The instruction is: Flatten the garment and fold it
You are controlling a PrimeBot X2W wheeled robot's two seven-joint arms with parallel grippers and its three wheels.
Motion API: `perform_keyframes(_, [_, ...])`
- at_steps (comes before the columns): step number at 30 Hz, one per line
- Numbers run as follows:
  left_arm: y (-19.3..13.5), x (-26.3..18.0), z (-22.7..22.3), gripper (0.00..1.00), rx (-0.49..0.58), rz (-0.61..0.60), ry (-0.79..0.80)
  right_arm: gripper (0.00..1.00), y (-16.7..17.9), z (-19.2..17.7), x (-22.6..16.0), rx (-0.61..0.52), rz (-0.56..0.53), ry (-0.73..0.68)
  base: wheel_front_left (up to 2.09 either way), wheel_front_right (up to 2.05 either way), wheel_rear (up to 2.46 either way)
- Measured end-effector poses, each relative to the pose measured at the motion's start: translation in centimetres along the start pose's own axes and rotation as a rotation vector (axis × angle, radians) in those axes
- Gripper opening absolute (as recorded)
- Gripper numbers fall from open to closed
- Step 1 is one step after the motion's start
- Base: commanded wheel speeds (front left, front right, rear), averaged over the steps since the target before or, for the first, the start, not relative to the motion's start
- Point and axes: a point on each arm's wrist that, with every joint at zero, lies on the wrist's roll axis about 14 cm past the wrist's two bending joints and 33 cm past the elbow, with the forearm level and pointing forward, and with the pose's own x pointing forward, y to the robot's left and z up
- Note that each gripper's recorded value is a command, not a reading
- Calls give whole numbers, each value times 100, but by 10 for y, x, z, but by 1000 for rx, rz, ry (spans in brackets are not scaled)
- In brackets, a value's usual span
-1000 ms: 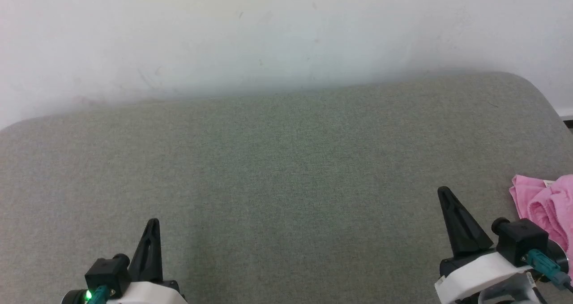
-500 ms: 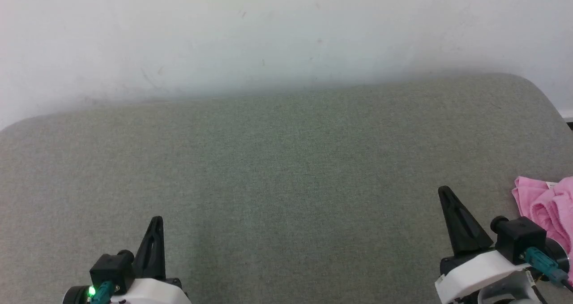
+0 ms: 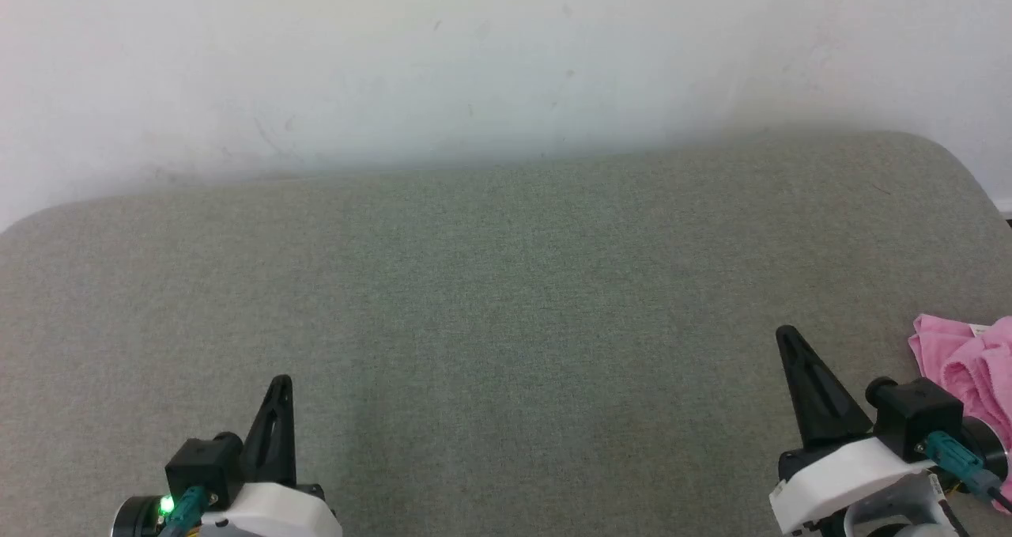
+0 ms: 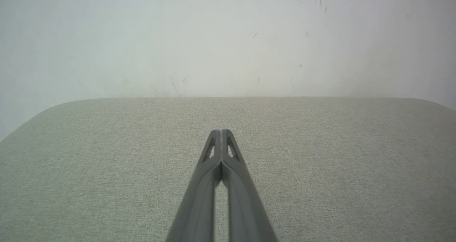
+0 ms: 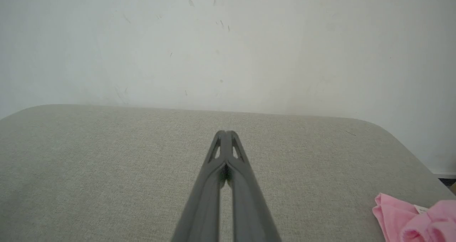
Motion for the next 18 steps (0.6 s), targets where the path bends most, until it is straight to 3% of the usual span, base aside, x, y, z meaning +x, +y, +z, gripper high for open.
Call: perform_keyframes(18, [-2,3,6,0,11,1,-2,0,1,-2,3,-17,2,12,0,0,0])
